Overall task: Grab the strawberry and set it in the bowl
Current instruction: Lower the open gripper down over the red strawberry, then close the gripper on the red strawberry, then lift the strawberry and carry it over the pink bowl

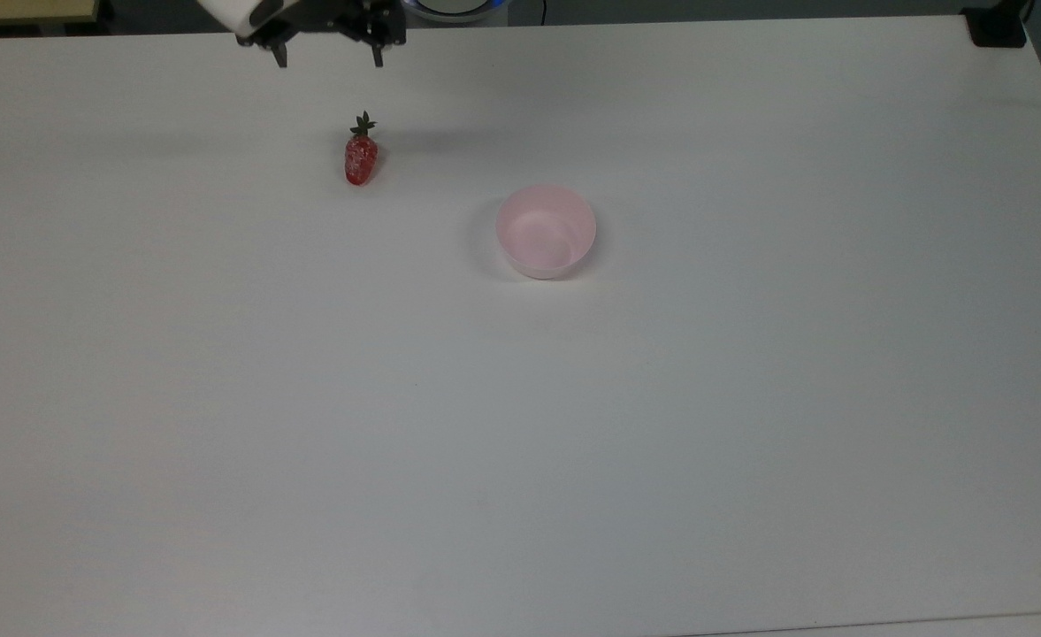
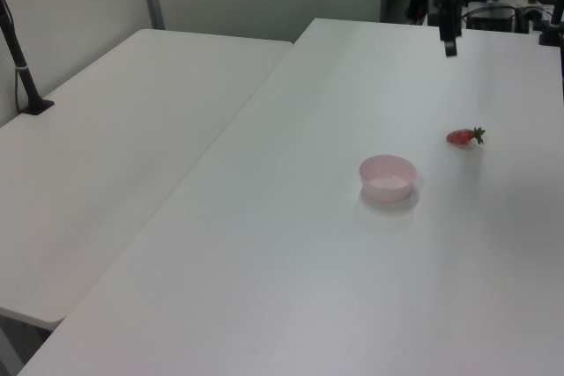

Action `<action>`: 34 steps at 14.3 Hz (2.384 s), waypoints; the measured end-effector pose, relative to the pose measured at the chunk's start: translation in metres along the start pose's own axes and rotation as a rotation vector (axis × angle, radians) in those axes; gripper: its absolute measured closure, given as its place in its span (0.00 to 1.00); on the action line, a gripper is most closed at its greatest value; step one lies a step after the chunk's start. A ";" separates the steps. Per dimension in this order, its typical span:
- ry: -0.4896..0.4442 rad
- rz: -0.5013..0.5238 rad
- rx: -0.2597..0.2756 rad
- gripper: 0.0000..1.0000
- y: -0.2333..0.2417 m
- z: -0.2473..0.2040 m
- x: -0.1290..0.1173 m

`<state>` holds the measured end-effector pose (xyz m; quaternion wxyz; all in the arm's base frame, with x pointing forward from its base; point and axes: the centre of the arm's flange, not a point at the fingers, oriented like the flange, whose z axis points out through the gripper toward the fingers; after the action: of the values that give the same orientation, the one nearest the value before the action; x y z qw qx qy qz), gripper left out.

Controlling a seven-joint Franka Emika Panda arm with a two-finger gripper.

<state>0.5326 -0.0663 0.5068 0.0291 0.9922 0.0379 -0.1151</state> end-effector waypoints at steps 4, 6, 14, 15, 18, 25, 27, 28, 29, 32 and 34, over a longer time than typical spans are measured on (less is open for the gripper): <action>0.004 0.096 0.008 0.00 0.004 0.090 0.008; 0.000 0.155 0.011 0.00 -0.001 0.135 0.010; -0.068 0.224 0.017 0.01 -0.001 0.196 0.023; -0.076 0.224 0.018 0.03 -0.001 0.200 0.024; -0.072 0.224 0.018 0.24 -0.001 0.208 0.028; -0.060 0.224 0.018 0.56 -0.002 0.208 0.032; -0.060 0.223 0.018 0.57 -0.002 0.208 0.032; -0.058 0.222 0.017 0.59 -0.003 0.207 0.032; -0.059 0.220 0.017 0.59 -0.004 0.204 0.033; -0.070 0.210 0.041 0.59 -0.017 0.167 0.038; -0.048 0.188 0.066 0.59 -0.037 0.137 0.043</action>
<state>0.5403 -0.0361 0.3620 0.0082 0.9887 -0.0598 -0.1370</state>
